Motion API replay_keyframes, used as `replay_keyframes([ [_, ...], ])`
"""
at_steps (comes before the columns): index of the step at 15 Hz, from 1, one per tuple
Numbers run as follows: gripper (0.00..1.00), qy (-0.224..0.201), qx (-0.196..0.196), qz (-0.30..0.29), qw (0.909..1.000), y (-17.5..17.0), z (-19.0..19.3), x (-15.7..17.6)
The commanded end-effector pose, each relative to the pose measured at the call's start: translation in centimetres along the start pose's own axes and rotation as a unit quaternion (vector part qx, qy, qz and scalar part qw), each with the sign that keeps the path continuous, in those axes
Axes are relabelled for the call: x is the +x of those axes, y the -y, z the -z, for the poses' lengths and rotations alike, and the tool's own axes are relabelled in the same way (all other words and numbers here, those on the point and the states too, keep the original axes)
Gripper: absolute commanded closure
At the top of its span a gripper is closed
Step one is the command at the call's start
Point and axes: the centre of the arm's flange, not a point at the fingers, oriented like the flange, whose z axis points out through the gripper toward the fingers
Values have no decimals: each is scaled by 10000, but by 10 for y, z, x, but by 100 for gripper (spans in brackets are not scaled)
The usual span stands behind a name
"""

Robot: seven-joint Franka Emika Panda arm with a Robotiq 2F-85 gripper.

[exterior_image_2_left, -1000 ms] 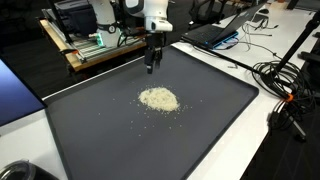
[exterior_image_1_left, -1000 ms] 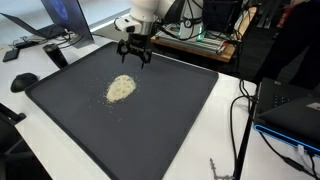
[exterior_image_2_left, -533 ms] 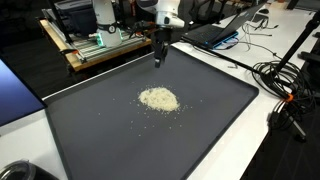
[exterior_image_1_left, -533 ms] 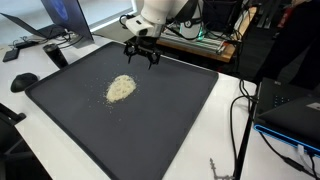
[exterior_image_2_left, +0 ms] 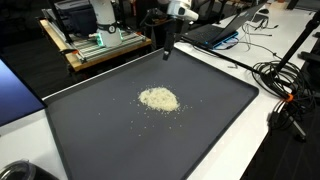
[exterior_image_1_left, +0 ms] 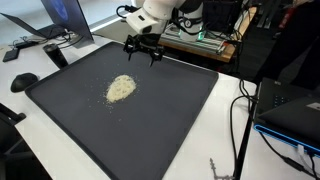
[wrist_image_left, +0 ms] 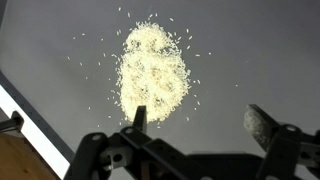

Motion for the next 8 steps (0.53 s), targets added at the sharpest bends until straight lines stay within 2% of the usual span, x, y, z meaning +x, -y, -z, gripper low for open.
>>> replay_keyframes([
  [1, 0, 96, 335, 0, 9994, -27, 22, 18],
  [8, 0, -229, 1173, -66, 9928, -89, 25, 33],
])
